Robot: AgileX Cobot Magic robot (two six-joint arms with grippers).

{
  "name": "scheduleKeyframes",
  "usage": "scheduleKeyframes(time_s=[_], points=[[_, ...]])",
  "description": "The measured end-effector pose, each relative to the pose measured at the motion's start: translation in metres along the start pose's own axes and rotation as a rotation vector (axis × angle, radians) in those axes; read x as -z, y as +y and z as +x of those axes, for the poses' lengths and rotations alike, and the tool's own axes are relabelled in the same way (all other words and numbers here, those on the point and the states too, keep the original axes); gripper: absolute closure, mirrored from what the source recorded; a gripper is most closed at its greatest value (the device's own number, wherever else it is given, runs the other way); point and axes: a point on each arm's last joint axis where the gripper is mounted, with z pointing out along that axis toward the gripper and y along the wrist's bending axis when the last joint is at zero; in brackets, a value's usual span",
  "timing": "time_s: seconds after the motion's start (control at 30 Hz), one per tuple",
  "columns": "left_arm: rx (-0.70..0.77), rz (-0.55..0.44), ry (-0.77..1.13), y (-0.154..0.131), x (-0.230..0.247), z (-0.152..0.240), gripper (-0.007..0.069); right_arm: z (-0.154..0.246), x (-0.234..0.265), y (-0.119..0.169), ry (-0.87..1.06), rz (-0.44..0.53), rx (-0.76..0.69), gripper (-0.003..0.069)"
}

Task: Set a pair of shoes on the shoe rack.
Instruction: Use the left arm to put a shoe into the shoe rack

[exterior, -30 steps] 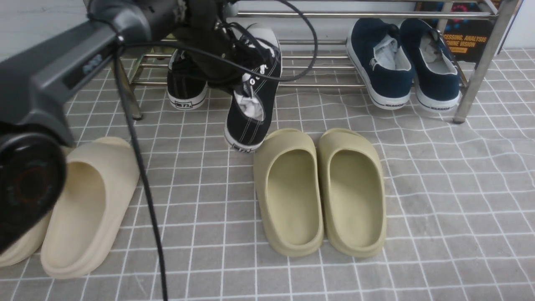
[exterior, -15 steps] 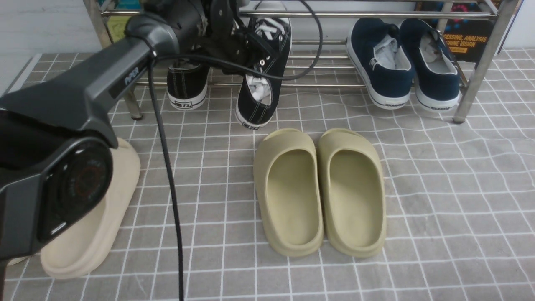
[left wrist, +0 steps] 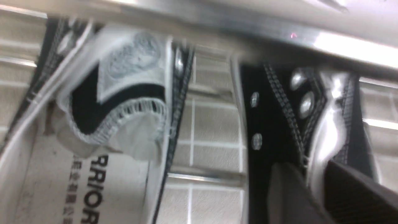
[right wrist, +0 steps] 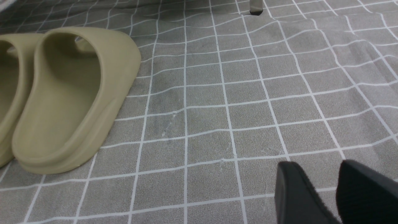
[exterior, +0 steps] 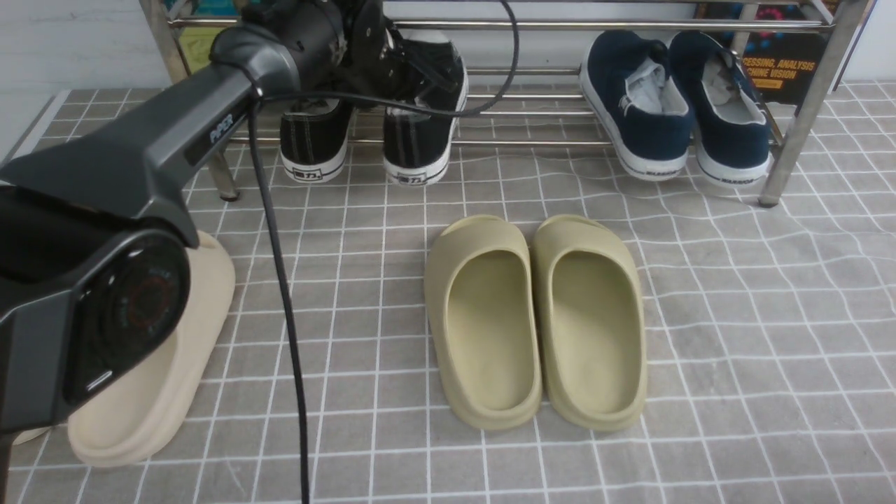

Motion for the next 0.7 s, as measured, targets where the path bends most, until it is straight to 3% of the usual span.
scheduleKeyframes(time_s=[0.1, 0.3, 0.43, 0.47, 0.53, 0.7], points=[[0.006, -0.006, 0.009, 0.0, 0.003, 0.0, 0.0326, 0.0, 0.0, 0.0, 0.0, 0.0, 0.0, 0.0419], [-0.051, -0.04, 0.073, -0.001, 0.041, -0.012, 0.0342, 0.0, 0.0, 0.0, 0.0, 0.0, 0.0, 0.0419], [-0.181, -0.055, 0.131, -0.002, 0.089, -0.025, 0.0498, 0.0, 0.0, 0.0, 0.0, 0.0, 0.0, 0.0419], [-0.189, -0.053, 0.128, -0.002, 0.091, -0.026, 0.0498, 0.0, 0.0, 0.0, 0.0, 0.0, 0.0, 0.0419], [-0.275, -0.074, 0.22, 0.002, 0.114, -0.026, 0.0634, 0.0, 0.0, 0.0, 0.0, 0.0, -0.001, 0.0419], [-0.293, -0.064, 0.337, 0.023, 0.129, -0.027, 0.0638, 0.0, 0.0, 0.0, 0.0, 0.0, -0.001, 0.0419]])
